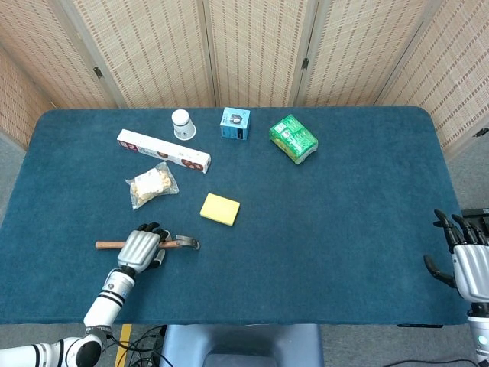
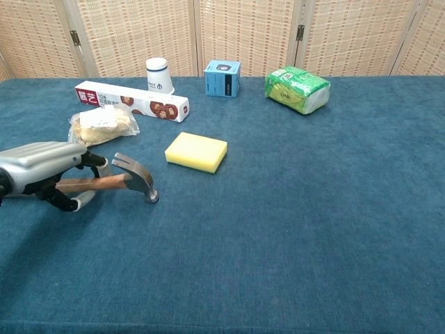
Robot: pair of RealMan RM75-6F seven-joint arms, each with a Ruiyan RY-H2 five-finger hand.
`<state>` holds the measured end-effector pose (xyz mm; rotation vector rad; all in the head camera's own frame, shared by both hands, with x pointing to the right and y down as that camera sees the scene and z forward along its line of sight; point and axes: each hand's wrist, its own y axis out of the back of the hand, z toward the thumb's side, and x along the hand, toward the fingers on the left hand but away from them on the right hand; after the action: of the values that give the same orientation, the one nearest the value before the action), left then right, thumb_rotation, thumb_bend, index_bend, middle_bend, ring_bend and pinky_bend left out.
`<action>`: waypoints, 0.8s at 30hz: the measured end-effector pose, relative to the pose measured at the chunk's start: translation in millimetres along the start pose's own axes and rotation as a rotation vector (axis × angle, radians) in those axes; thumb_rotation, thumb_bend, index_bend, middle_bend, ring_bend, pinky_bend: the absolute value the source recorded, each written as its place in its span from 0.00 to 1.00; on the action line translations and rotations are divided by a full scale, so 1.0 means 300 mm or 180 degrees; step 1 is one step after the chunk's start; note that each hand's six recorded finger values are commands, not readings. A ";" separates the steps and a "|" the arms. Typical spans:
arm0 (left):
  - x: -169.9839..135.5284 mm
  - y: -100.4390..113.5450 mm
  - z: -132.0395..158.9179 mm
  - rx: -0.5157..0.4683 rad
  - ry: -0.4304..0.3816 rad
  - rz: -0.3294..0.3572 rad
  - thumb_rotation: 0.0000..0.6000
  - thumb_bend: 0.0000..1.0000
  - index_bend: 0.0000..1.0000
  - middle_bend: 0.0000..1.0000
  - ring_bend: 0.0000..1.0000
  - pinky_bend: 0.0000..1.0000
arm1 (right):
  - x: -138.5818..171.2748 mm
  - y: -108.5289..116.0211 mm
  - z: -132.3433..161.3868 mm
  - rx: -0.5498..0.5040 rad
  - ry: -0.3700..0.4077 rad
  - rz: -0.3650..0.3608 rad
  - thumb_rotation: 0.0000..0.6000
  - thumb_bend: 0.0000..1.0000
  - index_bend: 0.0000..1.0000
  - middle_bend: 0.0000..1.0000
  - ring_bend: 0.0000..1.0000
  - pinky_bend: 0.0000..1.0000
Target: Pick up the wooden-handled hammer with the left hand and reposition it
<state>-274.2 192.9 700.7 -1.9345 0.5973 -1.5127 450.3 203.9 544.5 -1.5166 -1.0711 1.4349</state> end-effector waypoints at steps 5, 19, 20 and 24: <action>0.007 -0.005 -0.008 -0.0028 0.0028 -0.0003 1.00 0.58 0.46 0.46 0.24 0.23 | 0.000 -0.002 0.005 -0.0008 0.0004 0.0007 1.00 0.21 0.08 0.29 0.13 0.18; 0.037 0.020 -0.055 -0.0364 0.0015 0.0147 1.00 0.68 0.69 0.74 0.55 0.41 | 0.013 0.009 0.007 -0.0028 0.0011 -0.0027 1.00 0.21 0.11 0.30 0.14 0.18; 0.039 0.029 -0.057 -0.0433 -0.0008 0.0179 1.00 0.68 0.70 0.75 0.56 0.45 | 0.013 0.010 0.008 -0.0026 0.0012 -0.0030 1.00 0.20 0.11 0.30 0.14 0.18; 0.044 0.068 -0.062 -0.0690 -0.0134 0.0293 1.00 0.69 0.73 0.79 0.61 0.65 | 0.013 0.014 0.011 -0.0028 0.0024 -0.0046 1.00 0.20 0.11 0.31 0.14 0.18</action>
<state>-288.8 166.1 698.7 -2.0634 0.8499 -1.3947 447.3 206.0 539.0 -1.5166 -1.0829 1.4153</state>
